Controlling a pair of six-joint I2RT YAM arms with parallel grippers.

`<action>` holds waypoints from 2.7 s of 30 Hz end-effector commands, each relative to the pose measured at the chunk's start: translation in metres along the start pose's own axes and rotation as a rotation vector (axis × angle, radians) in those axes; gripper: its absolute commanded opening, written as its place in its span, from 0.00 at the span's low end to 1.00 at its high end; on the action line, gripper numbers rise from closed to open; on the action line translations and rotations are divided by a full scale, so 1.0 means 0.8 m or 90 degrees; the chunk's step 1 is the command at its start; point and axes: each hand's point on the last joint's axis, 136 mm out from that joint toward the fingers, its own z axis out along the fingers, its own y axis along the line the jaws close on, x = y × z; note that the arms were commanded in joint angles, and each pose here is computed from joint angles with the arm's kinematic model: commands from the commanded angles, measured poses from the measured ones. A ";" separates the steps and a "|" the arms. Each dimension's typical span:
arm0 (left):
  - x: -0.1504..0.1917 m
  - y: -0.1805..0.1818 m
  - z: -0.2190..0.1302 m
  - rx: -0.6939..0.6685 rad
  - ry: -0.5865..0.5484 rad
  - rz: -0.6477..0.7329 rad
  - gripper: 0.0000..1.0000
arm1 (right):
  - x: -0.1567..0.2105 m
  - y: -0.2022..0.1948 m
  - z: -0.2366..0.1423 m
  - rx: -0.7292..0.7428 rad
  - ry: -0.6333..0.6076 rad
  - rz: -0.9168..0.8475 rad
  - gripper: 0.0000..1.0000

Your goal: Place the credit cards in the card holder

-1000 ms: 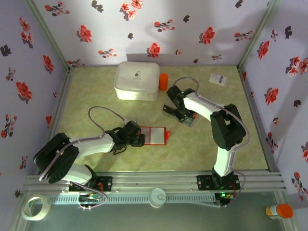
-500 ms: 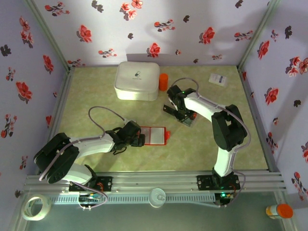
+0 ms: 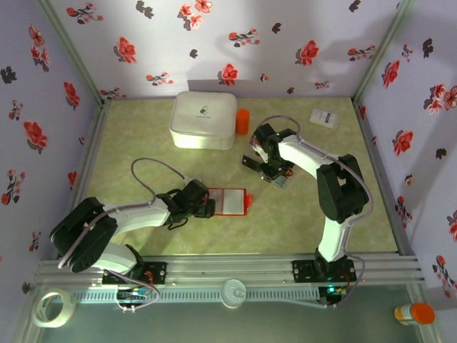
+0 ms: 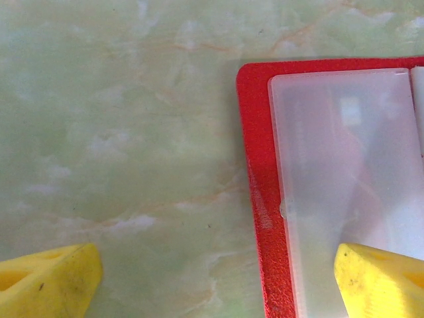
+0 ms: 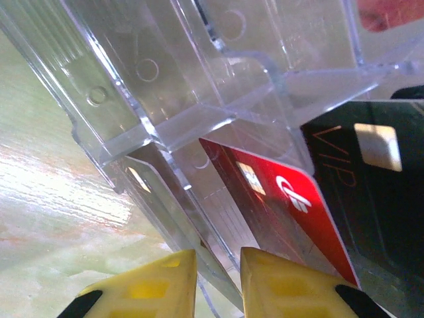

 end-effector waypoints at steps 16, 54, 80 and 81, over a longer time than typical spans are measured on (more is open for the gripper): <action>0.032 0.023 0.011 -0.048 0.050 0.005 0.93 | -0.007 0.020 -0.037 -0.090 -0.046 -0.016 0.05; 0.044 0.064 0.000 -0.154 0.069 -0.016 0.93 | -0.036 0.172 -0.115 -0.556 -0.424 0.449 0.00; 0.057 0.074 -0.004 -0.170 0.078 -0.025 0.93 | -0.025 0.218 -0.041 -0.573 -0.412 0.475 0.00; 0.057 0.074 -0.004 -0.170 0.078 -0.025 0.93 | -0.024 0.219 -0.038 -0.573 -0.410 0.476 0.00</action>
